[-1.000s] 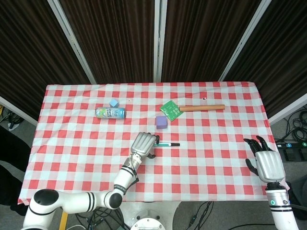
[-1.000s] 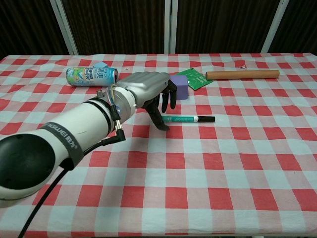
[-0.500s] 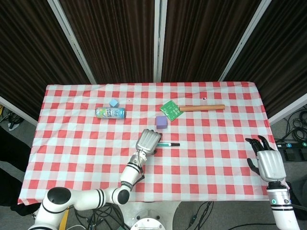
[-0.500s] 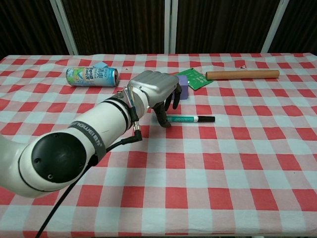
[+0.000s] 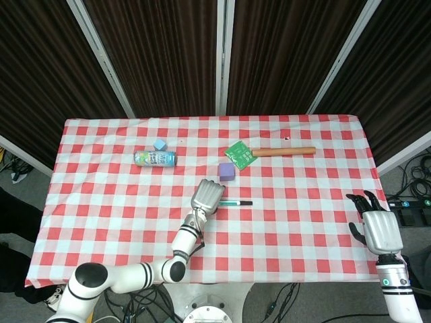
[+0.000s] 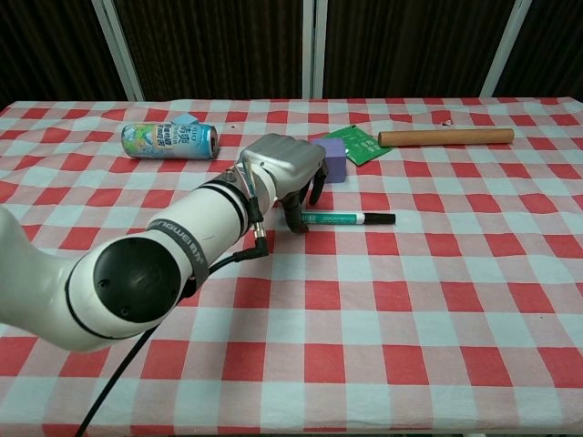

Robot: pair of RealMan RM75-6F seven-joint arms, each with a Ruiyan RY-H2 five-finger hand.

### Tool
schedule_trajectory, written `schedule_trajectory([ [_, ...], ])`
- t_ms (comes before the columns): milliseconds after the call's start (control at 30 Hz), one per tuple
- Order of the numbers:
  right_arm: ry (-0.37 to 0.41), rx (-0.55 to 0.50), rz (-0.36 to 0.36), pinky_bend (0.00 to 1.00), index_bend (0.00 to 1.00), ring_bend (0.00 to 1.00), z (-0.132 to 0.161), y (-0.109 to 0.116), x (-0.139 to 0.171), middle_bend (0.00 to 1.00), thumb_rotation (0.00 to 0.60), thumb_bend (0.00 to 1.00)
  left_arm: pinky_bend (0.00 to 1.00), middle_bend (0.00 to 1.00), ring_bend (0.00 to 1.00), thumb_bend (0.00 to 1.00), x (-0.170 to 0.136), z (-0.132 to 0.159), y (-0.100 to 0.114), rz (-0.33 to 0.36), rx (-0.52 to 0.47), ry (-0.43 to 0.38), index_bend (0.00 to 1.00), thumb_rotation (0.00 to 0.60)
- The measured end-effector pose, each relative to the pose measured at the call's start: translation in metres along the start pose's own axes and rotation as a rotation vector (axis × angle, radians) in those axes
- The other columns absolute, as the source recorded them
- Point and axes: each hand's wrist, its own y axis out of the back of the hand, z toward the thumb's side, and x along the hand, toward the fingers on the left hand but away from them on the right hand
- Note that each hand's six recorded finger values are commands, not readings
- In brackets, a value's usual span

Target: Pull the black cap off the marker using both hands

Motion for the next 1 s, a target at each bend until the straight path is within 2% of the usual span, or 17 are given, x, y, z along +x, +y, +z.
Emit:
schedule_trajectory([
  [533, -0.005, 0.004, 0.001, 0.55, 0.22, 0.14, -0.0025, -0.003, -0.0021, 0.28, 0.6, 0.16, 0.55, 0.54, 0.5, 0.24, 0.0039, 0.0005, -0.0016, -0.022, -0.028, 0.003, 0.54, 0.6],
  [1000, -0.016, 0.003, 0.005, 0.55, 0.21, 0.14, -0.006, -0.0034, -0.0021, 0.28, 0.6, 0.16, 0.57, 0.56, 0.52, 0.28, 0.0043, -0.0048, -0.0094, -0.044, -0.006, 0.016, 0.55, 0.6],
])
